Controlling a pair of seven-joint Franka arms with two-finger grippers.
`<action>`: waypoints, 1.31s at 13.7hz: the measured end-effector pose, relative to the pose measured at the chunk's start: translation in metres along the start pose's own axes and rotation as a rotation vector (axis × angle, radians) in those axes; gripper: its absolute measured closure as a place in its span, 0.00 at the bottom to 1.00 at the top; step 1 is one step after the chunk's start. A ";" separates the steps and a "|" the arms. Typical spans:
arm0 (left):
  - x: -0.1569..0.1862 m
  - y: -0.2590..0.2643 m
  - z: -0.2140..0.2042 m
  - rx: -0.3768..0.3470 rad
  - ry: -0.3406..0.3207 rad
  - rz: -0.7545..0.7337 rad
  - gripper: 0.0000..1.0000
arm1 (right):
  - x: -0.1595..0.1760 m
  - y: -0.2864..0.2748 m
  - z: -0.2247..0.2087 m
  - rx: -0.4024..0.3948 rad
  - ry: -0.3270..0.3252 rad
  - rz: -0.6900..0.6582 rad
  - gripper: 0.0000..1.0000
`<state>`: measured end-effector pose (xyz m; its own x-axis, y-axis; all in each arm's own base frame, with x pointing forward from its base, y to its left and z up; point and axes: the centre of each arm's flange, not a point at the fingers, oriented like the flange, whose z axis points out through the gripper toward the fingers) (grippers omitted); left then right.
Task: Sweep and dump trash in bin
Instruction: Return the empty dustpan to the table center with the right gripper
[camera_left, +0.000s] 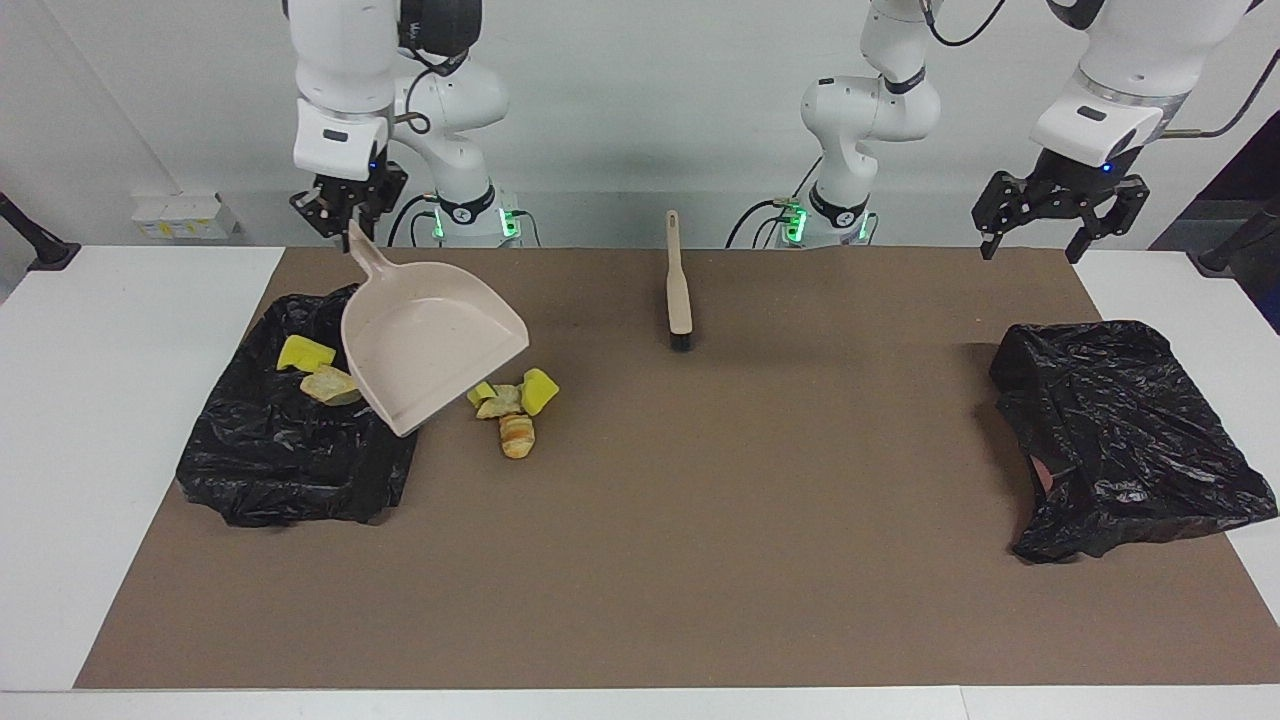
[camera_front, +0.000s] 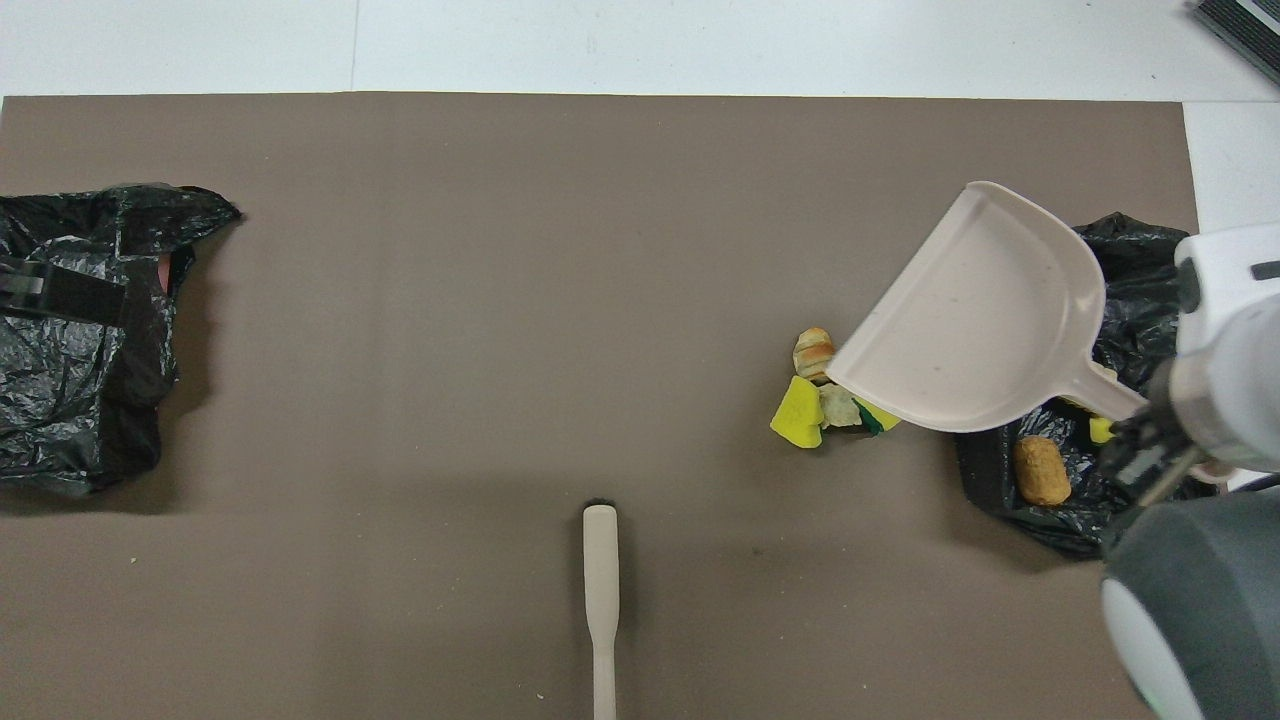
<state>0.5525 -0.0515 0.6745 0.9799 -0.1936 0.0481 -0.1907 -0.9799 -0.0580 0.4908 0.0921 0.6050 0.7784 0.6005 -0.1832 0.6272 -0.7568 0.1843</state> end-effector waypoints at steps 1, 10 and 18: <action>-0.001 0.000 -0.001 -0.001 -0.002 0.000 0.00 | 0.014 -0.016 0.002 0.025 0.016 0.083 0.68; -0.028 -0.010 -0.001 -0.027 -0.026 -0.021 0.00 | 0.183 -0.156 0.067 0.221 0.095 0.641 0.68; -0.028 -0.013 0.003 -0.028 -0.034 -0.024 0.00 | 0.265 -0.220 0.110 0.397 0.162 0.774 0.68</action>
<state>0.5276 -0.0331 0.6713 0.9856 -0.1687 0.0149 -0.1682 -0.9853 -0.0289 0.5556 0.3891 0.4100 0.9938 -0.1108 -0.0013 -0.1097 -0.9818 -0.1549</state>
